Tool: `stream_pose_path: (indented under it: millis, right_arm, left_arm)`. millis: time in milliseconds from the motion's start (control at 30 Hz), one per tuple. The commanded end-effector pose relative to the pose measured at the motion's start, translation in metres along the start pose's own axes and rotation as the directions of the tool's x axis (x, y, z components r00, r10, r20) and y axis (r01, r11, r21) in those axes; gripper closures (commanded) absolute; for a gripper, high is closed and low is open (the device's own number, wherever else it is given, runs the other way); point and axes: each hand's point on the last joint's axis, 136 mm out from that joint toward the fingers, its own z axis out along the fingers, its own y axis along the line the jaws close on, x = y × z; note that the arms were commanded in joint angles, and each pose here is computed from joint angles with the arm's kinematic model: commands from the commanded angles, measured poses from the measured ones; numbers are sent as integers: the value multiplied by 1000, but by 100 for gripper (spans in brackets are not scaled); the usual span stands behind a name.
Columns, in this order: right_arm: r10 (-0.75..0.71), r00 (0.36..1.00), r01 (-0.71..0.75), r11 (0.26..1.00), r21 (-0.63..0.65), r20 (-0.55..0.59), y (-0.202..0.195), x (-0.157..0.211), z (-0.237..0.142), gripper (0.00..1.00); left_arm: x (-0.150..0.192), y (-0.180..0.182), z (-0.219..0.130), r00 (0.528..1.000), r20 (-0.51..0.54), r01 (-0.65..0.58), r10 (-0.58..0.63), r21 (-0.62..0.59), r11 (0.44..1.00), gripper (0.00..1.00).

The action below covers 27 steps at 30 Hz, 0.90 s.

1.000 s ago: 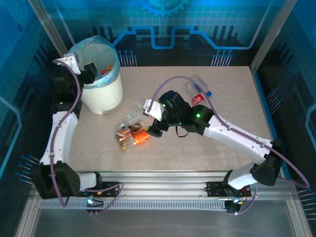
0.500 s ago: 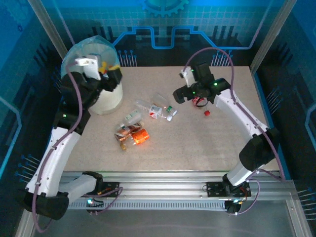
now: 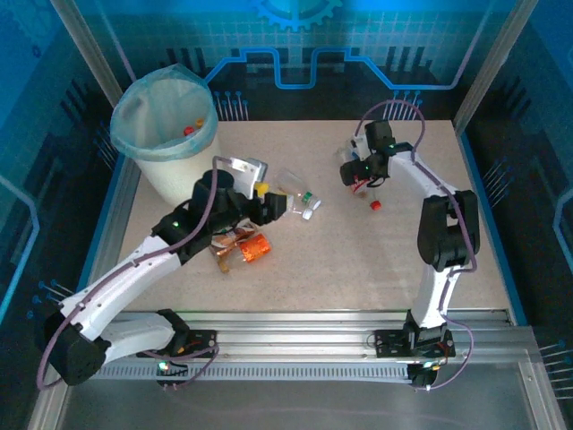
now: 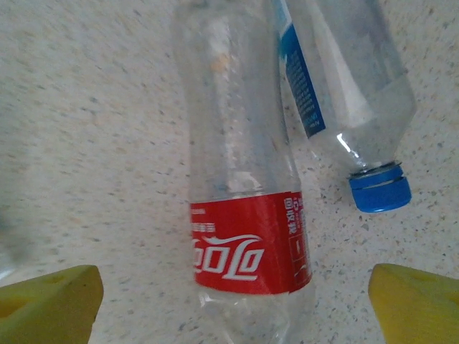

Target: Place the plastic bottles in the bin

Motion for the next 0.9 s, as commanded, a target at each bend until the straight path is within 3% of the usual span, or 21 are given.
stream_pose_path:
  millis: [0,333,467,633,867]
  right_arm:
    - [14,1000,-15,1000,-19,-12,-6,-2,17,16]
    - [7,992,-17,997,-77,-124,2,28,52,23]
    - [0,991,-11,996,-83,-133,2,31,53,24]
    - [-8,991,-5,996,-95,-135,4,31,50,35]
    - [2,996,-12,993,-114,-92,6,25,26,42]
  left_arm:
    - [8,-3,7,997,-8,77,-77,6,997,33]
    - [16,5,6,999,-34,15,-17,-58,998,29]
    - [13,6,3,999,-31,-9,7,-63,998,28]
    - [8,7,-1,1000,-8,-6,5,-73,997,26]
    - [2,7,-5,1000,12,-1,2,-78,997,26]
